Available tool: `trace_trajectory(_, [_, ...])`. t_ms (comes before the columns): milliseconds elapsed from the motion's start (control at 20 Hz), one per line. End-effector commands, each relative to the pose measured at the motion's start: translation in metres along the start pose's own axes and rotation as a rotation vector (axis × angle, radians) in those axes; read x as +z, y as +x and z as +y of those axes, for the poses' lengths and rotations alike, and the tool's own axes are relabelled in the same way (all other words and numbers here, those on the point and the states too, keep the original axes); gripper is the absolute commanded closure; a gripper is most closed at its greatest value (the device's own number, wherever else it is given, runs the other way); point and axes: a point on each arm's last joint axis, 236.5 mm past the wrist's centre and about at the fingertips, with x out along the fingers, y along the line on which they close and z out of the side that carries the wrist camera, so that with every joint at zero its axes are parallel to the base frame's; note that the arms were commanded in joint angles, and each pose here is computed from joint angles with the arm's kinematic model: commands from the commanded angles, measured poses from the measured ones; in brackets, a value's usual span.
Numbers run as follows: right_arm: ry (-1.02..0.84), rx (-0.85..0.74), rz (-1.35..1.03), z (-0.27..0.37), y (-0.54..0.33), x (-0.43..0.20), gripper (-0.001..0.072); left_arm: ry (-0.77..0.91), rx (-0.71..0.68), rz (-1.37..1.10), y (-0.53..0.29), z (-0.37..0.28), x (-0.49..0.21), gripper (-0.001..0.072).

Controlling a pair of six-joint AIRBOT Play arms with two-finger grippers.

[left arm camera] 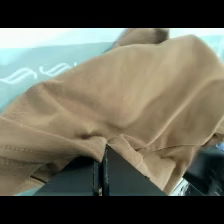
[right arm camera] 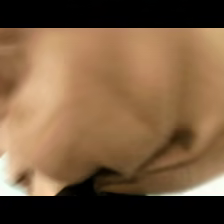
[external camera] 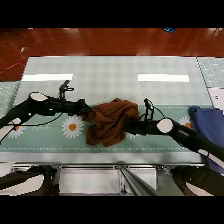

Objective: Fold the shirts.

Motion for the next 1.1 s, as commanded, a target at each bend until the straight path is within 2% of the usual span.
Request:
trace_trajectory(0, [-0.228, 0.038, -0.003, 0.043, -0.045, 0.03, 0.0684, 0.006, -0.068, -0.08, -0.037, -0.019, 0.035, 0.0686])
trace_trajectory(150, [-0.341, 0.026, -0.218, 0.087, -0.151, 0.109, 0.0684, 0.028, -0.287, -0.368, -0.131, -0.094, 0.115, 0.0686])
trace_trajectory(250, [-0.422, 0.039, -0.374, 0.128, -0.234, 0.141, 0.0684, 0.119, -0.427, -0.543, -0.207, -0.158, 0.146, 0.0686])
trace_trajectory(450, [-0.637, 0.025, -0.577, 0.201, -0.366, 0.134, 0.0683, 0.444, -0.493, -0.716, -0.321, -0.27, 0.133, 0.0686])
trace_trajectory(600, [-0.734, -0.008, -0.624, 0.22, -0.419, 0.101, 0.0683, 0.659, -0.409, -0.787, -0.367, -0.319, 0.096, 0.0686])
trace_trajectory(750, [-0.768, -0.068, -0.624, 0.21, -0.442, 0.069, 0.0683, 0.792, -0.302, -0.856, -0.393, -0.343, 0.058, 0.0686])
trace_trajectory(1050, [-0.778, -0.122, -0.545, 0.184, -0.451, 0.019, 0.0683, 0.969, -0.068, -0.776, -0.376, -0.341, -0.021, 0.0686])
